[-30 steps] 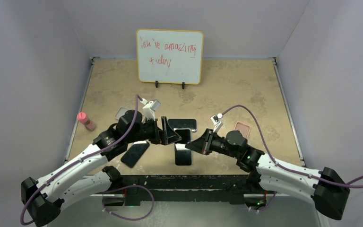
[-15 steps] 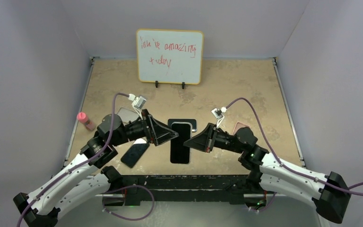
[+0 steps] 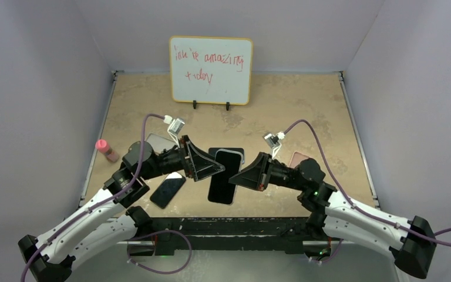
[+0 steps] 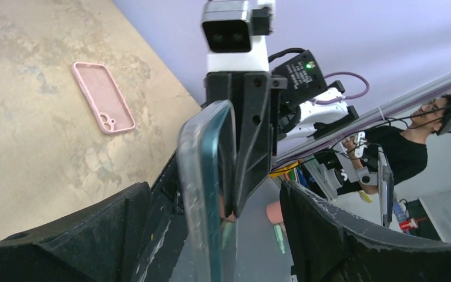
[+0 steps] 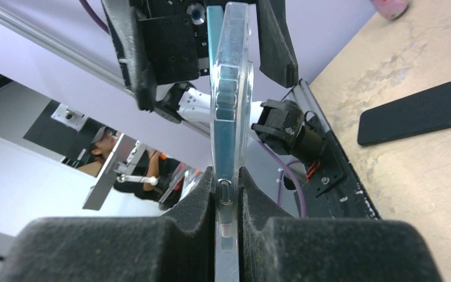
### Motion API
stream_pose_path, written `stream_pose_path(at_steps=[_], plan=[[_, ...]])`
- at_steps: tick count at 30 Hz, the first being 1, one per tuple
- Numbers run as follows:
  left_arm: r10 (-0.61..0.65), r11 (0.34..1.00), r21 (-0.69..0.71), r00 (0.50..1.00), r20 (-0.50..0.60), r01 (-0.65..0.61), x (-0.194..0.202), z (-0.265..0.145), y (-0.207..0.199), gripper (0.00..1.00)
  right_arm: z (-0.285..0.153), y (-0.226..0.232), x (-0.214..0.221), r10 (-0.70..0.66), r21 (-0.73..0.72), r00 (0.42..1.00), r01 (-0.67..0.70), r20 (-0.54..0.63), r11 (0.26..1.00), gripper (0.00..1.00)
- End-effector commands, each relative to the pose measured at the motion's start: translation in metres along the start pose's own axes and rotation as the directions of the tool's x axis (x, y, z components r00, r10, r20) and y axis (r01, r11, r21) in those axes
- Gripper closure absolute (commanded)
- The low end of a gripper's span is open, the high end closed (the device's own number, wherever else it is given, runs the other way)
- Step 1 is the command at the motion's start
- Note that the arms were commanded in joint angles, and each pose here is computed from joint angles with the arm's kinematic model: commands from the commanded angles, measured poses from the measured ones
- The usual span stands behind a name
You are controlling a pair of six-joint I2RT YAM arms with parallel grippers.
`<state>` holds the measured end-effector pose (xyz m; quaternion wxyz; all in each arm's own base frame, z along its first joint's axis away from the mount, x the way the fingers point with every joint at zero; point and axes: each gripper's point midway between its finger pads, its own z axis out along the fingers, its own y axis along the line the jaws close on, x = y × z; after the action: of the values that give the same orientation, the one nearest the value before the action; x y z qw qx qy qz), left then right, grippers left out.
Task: Put the phone into the phone case
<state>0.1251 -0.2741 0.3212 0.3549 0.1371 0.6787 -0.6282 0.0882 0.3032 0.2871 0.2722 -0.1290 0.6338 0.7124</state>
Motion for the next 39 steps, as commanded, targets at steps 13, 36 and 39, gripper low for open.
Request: stream_pose_path(at_steps=[13, 36, 39], plan=[[0.024, 0.993, 0.112, 0.996, 0.088, -0.033, -0.022, -0.011, -0.038, 0.19, -0.003, 0.073, -0.015, -0.175, -0.254, 0.984, 0.173, 0.013, 0.952, 1.0], [-0.054, 0.987, 0.155, 0.997, 0.056, 0.045, -0.006, -0.003, -0.025, 1.0, 0.006, 0.038, -0.004, -0.086, -0.145, 0.995, 0.078, -0.047, 0.986, 1.0], [-0.063, 0.993, 0.107, 0.996, 0.058, 0.056, -0.005, -0.003, -0.017, 1.0, 0.01, 0.017, -0.011, -0.063, -0.022, 0.998, 0.063, -0.016, 0.998, 0.88]])
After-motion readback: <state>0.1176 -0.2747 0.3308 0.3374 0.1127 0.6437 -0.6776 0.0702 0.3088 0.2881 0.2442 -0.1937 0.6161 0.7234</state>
